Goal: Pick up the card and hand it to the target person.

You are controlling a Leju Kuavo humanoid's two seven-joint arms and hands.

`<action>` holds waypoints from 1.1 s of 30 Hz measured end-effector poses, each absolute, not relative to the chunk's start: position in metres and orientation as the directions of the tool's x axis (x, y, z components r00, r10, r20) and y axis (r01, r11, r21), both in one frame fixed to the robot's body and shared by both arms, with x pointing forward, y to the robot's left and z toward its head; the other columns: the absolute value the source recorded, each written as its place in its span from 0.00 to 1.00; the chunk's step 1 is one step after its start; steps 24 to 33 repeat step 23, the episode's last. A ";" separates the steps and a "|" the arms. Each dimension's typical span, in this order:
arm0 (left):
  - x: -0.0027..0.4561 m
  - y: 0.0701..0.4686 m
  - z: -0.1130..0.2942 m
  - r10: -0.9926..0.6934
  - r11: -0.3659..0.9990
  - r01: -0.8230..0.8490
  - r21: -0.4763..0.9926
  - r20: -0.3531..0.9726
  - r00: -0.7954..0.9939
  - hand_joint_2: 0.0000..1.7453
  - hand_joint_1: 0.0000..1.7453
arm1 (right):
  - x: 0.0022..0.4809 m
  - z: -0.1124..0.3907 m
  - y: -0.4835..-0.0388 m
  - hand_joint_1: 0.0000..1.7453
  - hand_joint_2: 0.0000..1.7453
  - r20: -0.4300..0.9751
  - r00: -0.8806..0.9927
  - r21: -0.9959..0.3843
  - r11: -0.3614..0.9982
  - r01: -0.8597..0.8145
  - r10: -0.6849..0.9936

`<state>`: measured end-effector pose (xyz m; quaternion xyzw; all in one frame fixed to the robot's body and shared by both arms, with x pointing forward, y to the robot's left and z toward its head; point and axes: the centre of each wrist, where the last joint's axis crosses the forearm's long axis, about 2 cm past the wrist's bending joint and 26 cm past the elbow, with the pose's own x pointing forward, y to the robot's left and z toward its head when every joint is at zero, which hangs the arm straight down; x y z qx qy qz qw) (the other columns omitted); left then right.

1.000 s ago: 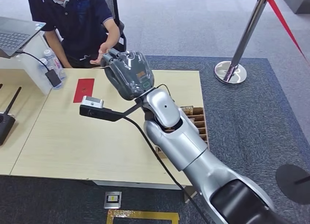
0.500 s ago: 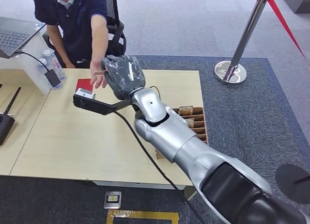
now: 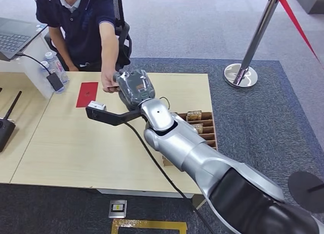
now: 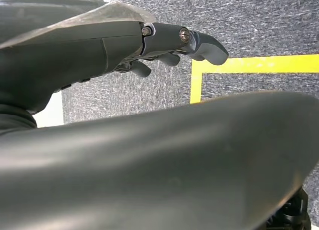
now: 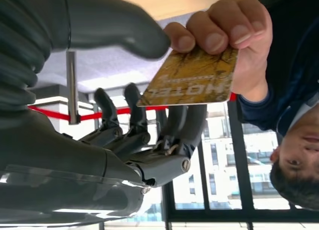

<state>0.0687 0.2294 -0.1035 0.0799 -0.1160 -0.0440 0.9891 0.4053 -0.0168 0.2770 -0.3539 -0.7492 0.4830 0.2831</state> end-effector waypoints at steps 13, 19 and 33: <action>0.068 0.229 -0.104 -0.036 0.985 -0.001 0.172 0.211 0.977 1.00 0.00 | 0.404 0.297 -0.017 0.00 1.00 0.233 -0.729 -0.822 0.531 0.207 0.644; 0.064 0.225 -0.104 0.022 0.985 -0.056 0.161 0.211 0.977 1.00 0.00 | 0.384 0.302 -0.037 0.00 1.00 0.229 -0.795 -0.687 0.672 0.277 0.562; 0.063 0.224 -0.103 0.039 0.984 -0.074 0.161 0.211 0.977 1.00 0.00 | 0.363 0.294 -0.064 0.00 1.00 0.224 -0.780 -0.591 0.718 0.368 0.585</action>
